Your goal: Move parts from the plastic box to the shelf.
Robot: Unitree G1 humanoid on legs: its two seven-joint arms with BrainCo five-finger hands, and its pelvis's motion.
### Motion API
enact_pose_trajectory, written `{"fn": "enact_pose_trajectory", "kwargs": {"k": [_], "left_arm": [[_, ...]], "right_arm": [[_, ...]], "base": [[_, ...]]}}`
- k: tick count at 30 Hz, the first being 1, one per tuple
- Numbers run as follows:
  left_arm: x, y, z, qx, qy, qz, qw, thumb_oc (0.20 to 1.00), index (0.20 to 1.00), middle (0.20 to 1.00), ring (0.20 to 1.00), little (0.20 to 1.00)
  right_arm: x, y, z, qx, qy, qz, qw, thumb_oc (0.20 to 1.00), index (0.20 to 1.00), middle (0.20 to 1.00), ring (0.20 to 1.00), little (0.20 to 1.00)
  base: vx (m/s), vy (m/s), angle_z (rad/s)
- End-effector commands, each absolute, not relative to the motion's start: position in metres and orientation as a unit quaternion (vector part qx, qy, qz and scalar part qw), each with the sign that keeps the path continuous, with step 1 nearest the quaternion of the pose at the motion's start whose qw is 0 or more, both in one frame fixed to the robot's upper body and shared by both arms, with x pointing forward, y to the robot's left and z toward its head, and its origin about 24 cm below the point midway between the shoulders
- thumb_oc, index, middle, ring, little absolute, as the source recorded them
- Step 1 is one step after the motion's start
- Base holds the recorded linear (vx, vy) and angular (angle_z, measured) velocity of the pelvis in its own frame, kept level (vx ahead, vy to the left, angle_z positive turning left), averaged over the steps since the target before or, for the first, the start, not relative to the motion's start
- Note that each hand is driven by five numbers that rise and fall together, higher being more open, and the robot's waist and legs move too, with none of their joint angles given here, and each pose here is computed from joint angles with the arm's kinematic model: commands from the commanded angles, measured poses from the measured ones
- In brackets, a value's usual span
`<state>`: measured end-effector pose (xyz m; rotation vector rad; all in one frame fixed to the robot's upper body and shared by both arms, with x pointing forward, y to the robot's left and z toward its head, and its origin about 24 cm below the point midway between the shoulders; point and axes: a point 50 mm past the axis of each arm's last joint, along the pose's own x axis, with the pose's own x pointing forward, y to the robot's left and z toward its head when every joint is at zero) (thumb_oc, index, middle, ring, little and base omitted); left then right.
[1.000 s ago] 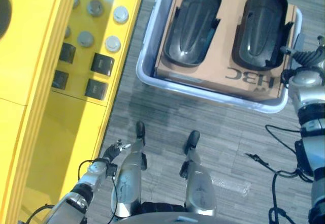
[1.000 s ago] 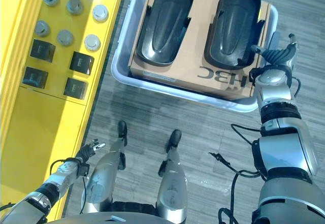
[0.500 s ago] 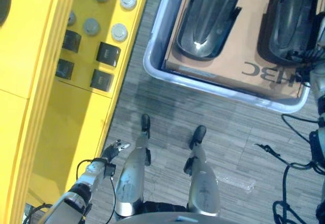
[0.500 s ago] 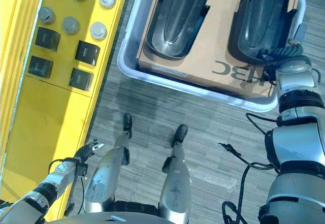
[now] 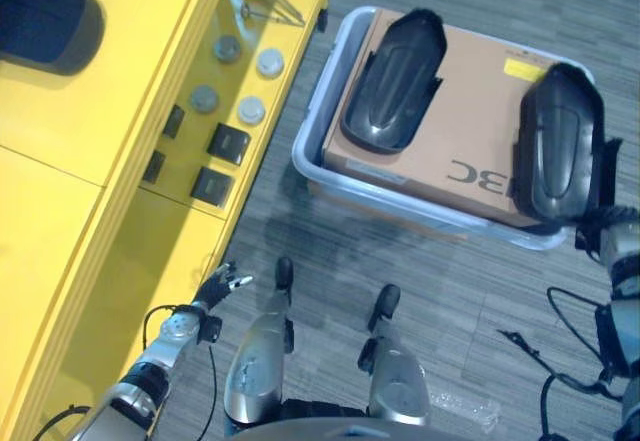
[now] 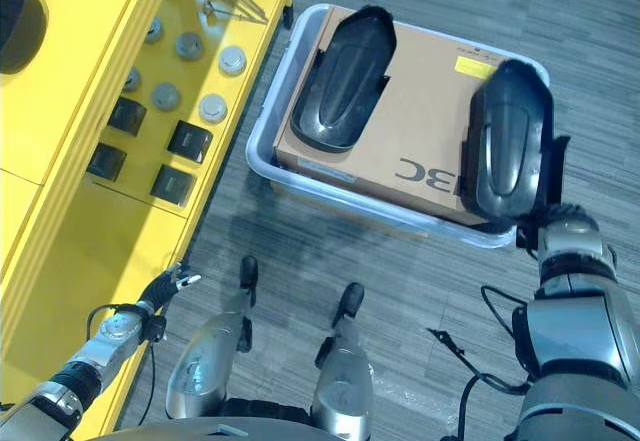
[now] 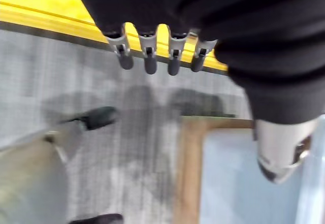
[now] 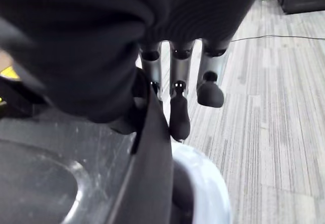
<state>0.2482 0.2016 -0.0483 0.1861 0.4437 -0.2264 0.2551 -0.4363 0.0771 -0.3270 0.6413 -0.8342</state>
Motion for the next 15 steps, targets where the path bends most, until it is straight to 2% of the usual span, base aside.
{"fn": "enact_pose_trajectory", "kwargs": {"k": [1, 5, 8, 10, 11, 15], "left_arm": [[0.247, 0.202, -0.048, 0.079, 0.230, -0.117, 0.963, 1.000, 1.000, 1.000, 1.000, 1.000], [0.258, 0.199, -0.018, 0.068, 0.195, -0.135, 0.969, 1.000, 1.000, 1.000, 1.000, 1.000], [0.267, 0.194, 0.005, 0.044, 0.159, -0.144, 0.976, 1.000, 1.000, 1.000, 1.000, 1.000], [0.273, 0.190, 0.024, 0.031, 0.126, -0.147, 0.981, 1.000, 1.000, 1.000, 1.000, 1.000], [0.275, 0.186, 0.040, 0.002, 0.097, -0.159, 0.982, 1.000, 1.000, 1.000, 1.000, 1.000], [0.277, 0.173, 0.068, -0.052, 0.055, -0.187, 0.979, 1.000, 1.000, 1.000, 1.000, 1.000]], "right_arm": [[0.240, -0.448, 0.076, -0.210, 0.289, -0.430, 0.829, 0.200, 0.200, 0.200, 0.200, 0.200], [0.234, -0.441, 0.073, -0.266, 0.229, -0.430, 0.832, 0.200, 0.200, 0.200, 0.200, 0.200], [0.244, -0.424, 0.089, -0.341, 0.160, -0.417, 0.827, 0.200, 0.200, 0.200, 0.200, 0.200], [0.249, -0.413, 0.107, -0.405, 0.111, -0.402, 0.813, 0.200, 0.200, 0.200, 0.200, 0.200], [0.251, -0.402, 0.129, -0.458, 0.047, -0.392, 0.796, 0.200, 0.200, 0.200, 0.200, 0.200], [0.261, -0.369, 0.173, -0.527, -0.079, -0.374, 0.759, 0.200, 0.200, 0.200, 0.200, 0.200]], "base": [[0.02, -0.099, 0.03], [0.03, -0.072, -0.05], [0.01, -0.041, -0.11], [0.04, -0.016, -0.22], [0.01, -0.008, -0.22], [-0.02, -0.009, -0.16]]}}
